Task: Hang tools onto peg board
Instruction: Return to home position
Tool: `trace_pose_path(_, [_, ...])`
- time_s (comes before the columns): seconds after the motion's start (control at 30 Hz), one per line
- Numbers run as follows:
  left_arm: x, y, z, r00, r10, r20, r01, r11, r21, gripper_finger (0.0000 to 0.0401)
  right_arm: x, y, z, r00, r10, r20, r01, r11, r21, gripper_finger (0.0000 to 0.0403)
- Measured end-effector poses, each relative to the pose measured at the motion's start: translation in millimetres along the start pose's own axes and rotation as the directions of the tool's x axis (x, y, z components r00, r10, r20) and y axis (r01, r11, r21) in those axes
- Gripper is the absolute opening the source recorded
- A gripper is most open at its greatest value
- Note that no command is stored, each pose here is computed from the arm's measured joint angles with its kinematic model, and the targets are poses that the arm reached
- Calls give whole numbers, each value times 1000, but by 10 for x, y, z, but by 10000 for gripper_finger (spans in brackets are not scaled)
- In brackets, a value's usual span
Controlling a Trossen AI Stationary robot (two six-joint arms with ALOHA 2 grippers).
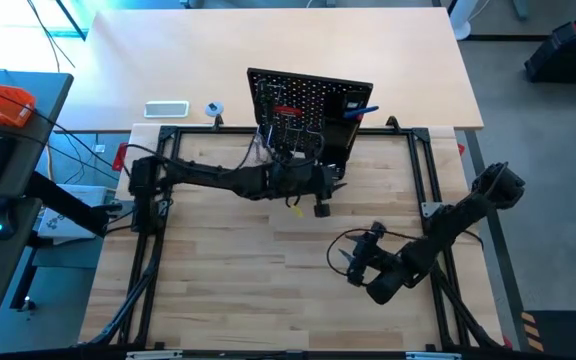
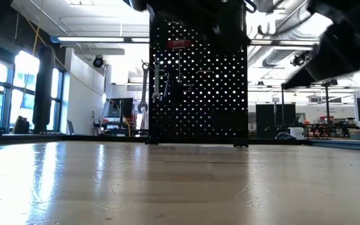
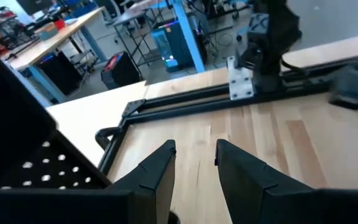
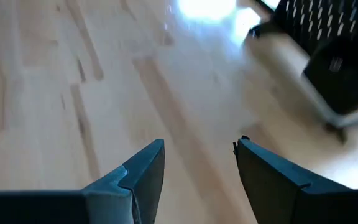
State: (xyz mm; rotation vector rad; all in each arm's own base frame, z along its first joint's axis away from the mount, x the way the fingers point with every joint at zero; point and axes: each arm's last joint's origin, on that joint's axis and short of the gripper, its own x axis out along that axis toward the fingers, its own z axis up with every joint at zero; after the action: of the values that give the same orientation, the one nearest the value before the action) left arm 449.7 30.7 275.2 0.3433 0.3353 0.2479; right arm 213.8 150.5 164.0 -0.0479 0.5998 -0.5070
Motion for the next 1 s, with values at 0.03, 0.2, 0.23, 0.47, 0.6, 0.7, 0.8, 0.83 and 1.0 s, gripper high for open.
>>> trace_pose_path(0.03, [-50,5,37,1000,-5,-5,5,1000,9,111,-2,-14,71,1000,2,9,-2,1000,-23,195])
trace_pose_path(0.2, [-322,73,181,999,-26,-31,27,999,38,111,-23,-156,488,997,12,82,-2,994,-112,195])
trace_pose_path(0.23, [-380,91,188,999,-26,-33,28,999,40,111,-30,-193,565,995,19,99,-7,992,-127,195])
trace_pose_path(0.47, [-888,218,148,1000,-24,-4,24,1000,15,111,-104,-535,1034,966,133,223,-92,978,-186,195])
trace_pose_path(0.6, [-1204,258,64,996,-56,68,57,998,-7,111,-179,-743,1217,935,198,294,-132,964,-230,195])
trace_pose_path(0.7, [-1462,281,-23,987,-62,146,65,998,-18,111,-259,-907,1306,912,237,334,-157,956,-249,195])
trace_pose_path(0.8, [-1711,302,-172,978,-45,203,53,998,-36,111,-371,-1064,1360,885,285,369,-199,946,-255,195])
trace_pose_path(0.83, [-1788,305,-237,975,-38,218,49,998,-45,111,-415,-1109,1365,876,302,375,-215,942,-257,195])
trace_pose_path(1.0, [-2135,310,-531,947,4,321,34,993,-111,111,-588,-1296,1322,868,335,367,-247,932,-266,195])
